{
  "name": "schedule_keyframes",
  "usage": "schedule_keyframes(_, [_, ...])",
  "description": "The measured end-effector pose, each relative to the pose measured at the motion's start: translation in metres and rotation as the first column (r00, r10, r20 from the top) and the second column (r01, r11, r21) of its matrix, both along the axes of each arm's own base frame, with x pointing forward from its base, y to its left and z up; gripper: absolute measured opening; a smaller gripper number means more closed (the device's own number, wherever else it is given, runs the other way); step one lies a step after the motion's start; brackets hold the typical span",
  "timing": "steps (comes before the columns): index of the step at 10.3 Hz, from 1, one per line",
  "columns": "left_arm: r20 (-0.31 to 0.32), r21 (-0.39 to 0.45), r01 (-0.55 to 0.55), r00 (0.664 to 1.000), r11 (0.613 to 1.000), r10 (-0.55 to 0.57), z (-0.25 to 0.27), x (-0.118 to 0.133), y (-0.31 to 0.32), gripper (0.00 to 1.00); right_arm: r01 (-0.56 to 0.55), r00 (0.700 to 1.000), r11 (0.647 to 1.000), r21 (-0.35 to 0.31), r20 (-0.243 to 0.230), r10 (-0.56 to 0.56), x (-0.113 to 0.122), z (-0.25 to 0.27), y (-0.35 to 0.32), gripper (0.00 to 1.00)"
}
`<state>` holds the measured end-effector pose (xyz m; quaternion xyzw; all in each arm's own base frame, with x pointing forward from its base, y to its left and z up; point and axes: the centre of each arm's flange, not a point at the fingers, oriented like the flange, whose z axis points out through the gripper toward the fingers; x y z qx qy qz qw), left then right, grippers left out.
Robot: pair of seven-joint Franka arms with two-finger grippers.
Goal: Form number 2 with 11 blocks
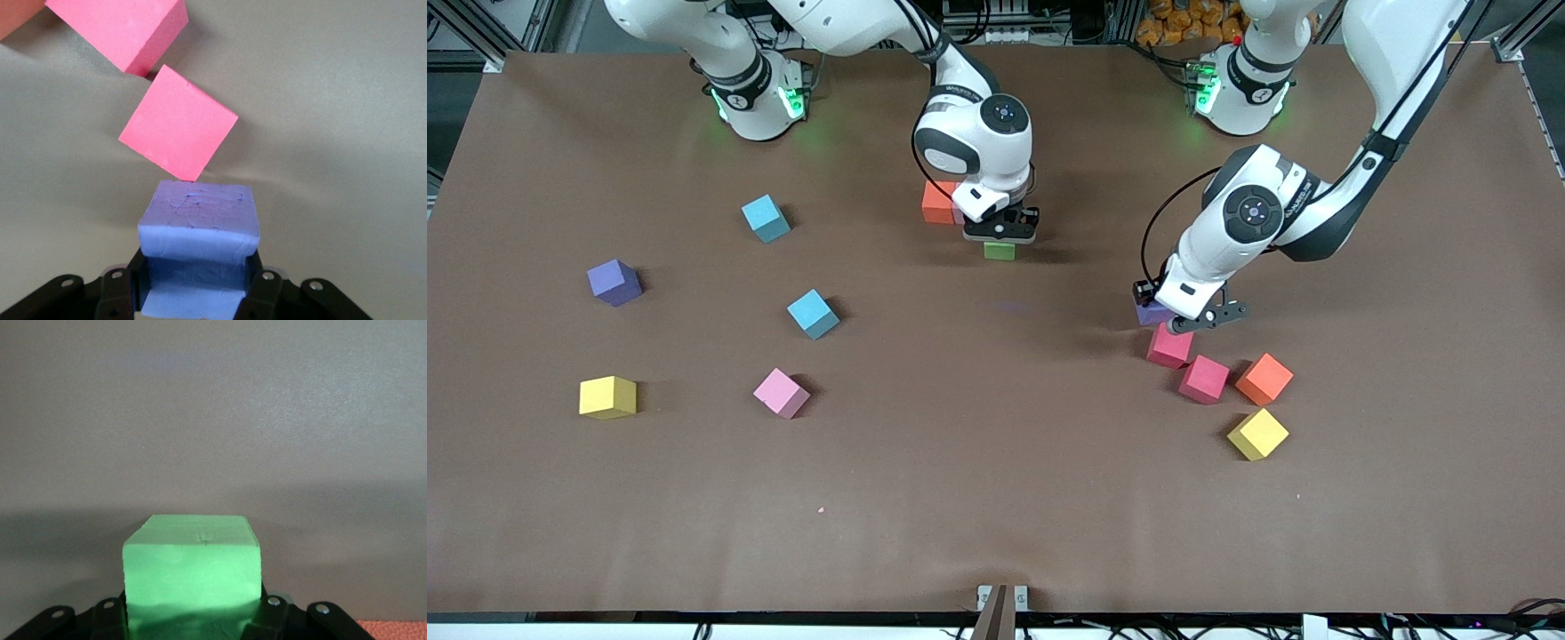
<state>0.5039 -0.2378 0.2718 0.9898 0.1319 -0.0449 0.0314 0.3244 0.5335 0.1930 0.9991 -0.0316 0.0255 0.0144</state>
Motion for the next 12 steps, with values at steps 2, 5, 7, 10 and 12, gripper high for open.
schedule_keyframes(2, [0.009,-0.008,-0.012,1.0,1.0,0.012,0.005,0.005,-0.002,0.56,0.0,1.0,1.0,0.0,0.0,0.0,0.0,0.0,0.0,0.61])
schedule_keyframes(5, [0.018,-0.019,-0.026,0.999,0.999,0.026,0.01,0.011,-0.006,0.56,-0.002,1.0,1.0,-0.002,-0.003,0.002,-0.001,-0.002,0.0,0.88])
schedule_keyframes(7, [0.022,-0.024,-0.036,0.999,0.999,0.037,0.012,0.013,-0.008,0.56,-0.002,1.0,1.0,-0.002,-0.004,0.002,-0.001,-0.003,0.0,1.0])
schedule_keyframes(10, [0.027,-0.054,-0.052,0.998,0.997,0.054,0.019,0.021,-0.026,0.56,-0.004,1.0,1.0,0.002,-0.002,0.004,-0.001,-0.002,0.001,1.0])
schedule_keyframes(12, [-0.003,-0.066,-0.061,0.998,0.996,0.061,0.02,0.025,-0.048,0.56,-0.013,1.0,1.0,0.008,0.003,0.013,0.003,0.002,0.002,1.0])
